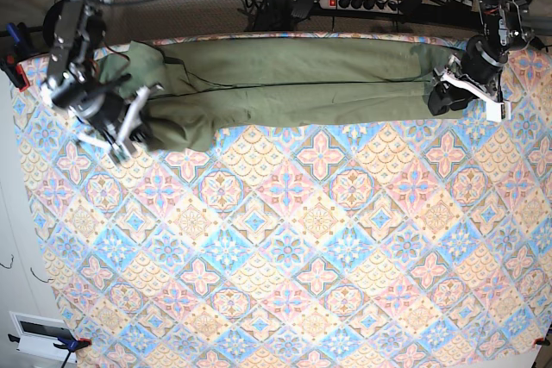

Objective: Layout the t-shirt on the table in an organized manner, then fold the t-shirt properly
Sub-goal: 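Pull the shirt strip taut between both grippers along the table edge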

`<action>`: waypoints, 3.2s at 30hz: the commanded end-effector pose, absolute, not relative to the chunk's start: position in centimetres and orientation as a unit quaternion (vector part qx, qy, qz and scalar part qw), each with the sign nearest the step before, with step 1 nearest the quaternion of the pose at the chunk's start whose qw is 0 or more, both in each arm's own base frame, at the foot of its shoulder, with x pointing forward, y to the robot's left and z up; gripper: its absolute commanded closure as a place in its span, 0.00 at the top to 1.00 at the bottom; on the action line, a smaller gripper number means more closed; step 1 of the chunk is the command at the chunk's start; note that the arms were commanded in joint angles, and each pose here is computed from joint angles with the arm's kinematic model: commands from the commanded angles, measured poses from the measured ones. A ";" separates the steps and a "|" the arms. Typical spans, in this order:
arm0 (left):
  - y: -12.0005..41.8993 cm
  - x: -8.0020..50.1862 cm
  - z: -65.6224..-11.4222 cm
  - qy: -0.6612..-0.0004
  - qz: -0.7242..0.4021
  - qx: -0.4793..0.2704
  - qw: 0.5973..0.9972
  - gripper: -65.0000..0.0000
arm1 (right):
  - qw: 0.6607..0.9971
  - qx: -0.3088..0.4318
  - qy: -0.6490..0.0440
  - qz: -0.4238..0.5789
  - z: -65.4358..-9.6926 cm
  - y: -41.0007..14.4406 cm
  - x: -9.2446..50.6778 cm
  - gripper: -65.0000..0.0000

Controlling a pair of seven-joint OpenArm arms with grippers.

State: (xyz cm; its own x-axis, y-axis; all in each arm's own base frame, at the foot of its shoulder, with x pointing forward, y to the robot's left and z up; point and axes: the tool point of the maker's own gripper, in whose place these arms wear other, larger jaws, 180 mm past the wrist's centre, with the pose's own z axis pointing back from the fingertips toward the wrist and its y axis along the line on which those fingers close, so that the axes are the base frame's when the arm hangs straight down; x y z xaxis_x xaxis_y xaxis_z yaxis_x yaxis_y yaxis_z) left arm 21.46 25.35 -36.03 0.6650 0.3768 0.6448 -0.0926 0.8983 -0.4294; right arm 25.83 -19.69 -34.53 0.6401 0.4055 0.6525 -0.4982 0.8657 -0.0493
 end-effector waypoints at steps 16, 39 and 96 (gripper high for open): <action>25.9 22.6 -34.5 -0.410 0.114 -0.179 0.887 0.47 | 0.913 0.124 -0.337 0.195 -34.8 -20.7 21.1 0.01; 33.7 20.7 -31.3 -0.361 0.121 -0.106 0.919 0.48 | 0.938 0.023 -0.302 0.171 -35.0 -26.4 20.1 0.39; 25.6 17.6 -42.2 -0.198 0.072 -0.228 0.951 0.21 | 0.932 0.041 -0.321 0.166 -34.3 -25.8 20.6 0.38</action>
State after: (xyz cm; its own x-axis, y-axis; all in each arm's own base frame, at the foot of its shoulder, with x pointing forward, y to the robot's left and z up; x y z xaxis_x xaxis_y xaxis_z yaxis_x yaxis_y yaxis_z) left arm 18.09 25.25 -42.33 0.9002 0.2485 0.3576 -0.0538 0.8784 -0.4749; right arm 19.97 -25.52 -35.34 0.7654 0.2664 0.5858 -0.3251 0.9457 -0.0052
